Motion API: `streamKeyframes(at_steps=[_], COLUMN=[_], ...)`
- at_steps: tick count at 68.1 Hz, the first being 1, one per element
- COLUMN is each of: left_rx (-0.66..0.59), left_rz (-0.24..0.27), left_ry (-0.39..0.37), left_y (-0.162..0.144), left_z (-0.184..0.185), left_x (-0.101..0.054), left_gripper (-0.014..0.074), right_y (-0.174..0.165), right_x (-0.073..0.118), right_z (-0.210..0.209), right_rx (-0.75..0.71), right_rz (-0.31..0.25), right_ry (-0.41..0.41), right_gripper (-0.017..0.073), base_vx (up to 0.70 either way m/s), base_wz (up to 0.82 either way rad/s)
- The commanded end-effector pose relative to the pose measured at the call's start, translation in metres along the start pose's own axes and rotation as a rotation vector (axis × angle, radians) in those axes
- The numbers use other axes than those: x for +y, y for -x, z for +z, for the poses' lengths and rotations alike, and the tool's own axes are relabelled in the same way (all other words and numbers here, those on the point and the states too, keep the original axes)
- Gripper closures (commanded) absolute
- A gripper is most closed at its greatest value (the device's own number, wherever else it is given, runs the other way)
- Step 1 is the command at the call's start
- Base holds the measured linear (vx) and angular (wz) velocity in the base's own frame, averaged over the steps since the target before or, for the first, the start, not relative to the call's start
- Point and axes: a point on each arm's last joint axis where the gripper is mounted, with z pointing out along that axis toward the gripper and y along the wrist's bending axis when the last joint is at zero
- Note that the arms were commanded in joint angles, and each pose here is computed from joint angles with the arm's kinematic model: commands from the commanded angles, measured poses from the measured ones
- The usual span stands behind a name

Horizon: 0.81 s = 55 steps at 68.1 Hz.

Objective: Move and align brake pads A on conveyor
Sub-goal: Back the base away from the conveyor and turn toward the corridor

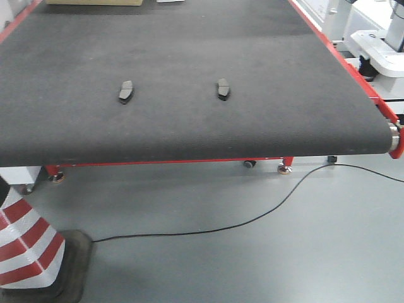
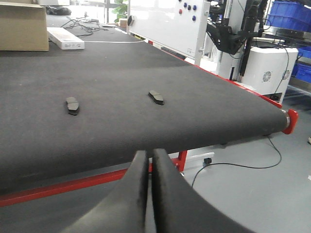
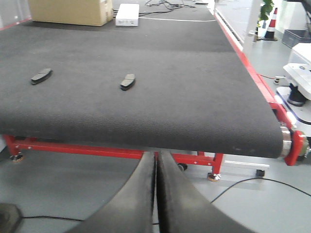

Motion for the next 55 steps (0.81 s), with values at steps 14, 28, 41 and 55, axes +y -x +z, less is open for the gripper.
streamKeyframes(at_steps=[14, 28, 41, 55], left_rx=[-0.087, -0.087, -0.087, -0.087], left_rz=[-0.005, -0.005, -0.005, -0.005], left_ry=[0.006, 0.006, 0.006, 0.006], left_y=[0.0144, 0.0144, 0.0144, 0.0144], left_z=[-0.0017, -0.0017, -0.0017, -0.0017], left_x=[-0.0004, -0.0004, -0.0004, -0.0004], left_gripper=[0.0601, 0.0601, 0.0601, 0.0601], right_y=[0.0147, 0.0146, 0.0146, 0.0146], right_x=[-0.0006, -0.0006, -0.0006, -0.0006], right_z=[-0.0019, -0.0019, -0.0019, -0.0019], right_rx=[-0.089, -0.088, -0.088, -0.088], right_rz=[-0.012, -0.012, -0.012, -0.012], right_ry=[-0.005, -0.005, -0.005, -0.005], right_gripper=[0.0562, 0.0562, 0.0562, 0.0562], base_vx=[-0.05, -0.04, -0.01, -0.02], base_wz=[0.12, 0.05, -0.07, -0.17])
